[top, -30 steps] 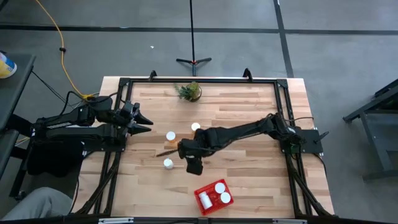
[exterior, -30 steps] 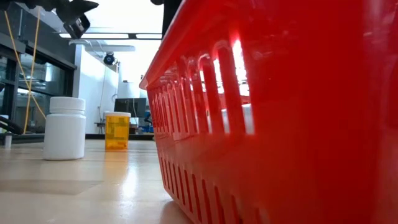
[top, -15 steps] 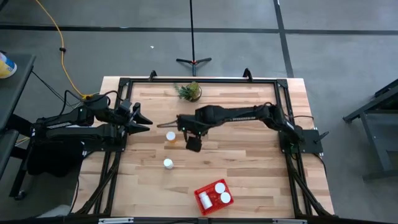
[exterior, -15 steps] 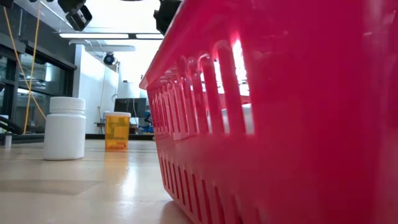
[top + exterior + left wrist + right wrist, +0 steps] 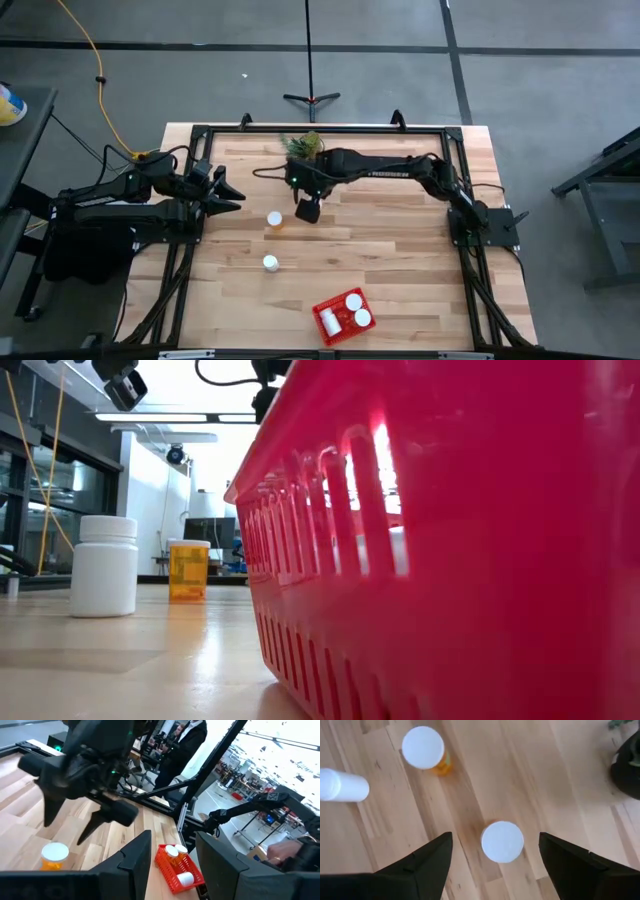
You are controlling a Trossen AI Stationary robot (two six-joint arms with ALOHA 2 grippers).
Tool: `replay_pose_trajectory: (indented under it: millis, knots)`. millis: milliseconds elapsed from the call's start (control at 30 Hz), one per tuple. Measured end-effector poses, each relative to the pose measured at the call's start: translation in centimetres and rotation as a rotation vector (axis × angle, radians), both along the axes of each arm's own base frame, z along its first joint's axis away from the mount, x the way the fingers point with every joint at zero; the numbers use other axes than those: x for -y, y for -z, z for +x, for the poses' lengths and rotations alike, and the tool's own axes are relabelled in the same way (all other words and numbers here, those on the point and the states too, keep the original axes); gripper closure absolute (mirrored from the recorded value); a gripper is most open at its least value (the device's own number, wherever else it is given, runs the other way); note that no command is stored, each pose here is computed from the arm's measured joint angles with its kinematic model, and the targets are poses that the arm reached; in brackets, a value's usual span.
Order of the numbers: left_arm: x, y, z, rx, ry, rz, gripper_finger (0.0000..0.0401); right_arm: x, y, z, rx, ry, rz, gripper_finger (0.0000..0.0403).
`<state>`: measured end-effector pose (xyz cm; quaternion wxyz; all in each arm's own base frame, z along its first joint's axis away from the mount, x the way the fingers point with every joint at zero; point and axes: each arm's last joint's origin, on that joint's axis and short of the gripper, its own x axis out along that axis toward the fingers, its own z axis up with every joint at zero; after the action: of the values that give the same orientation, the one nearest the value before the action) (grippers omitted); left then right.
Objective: Pick and place pill bottles into a basket
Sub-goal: Put the right orange pill bottle into the red bin
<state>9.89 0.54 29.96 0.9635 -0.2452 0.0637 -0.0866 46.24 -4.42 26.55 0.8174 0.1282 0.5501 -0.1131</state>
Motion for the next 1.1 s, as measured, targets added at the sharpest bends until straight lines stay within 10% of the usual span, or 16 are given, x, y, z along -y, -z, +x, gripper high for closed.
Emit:
replay_pose_trajectory:
  millis: [1100]
  knots:
    - [0.0,0.1,0.0,-0.01,0.003,-0.004,0.021,1.0,7.1,1.2,-0.208,0.071,0.105,0.0086]
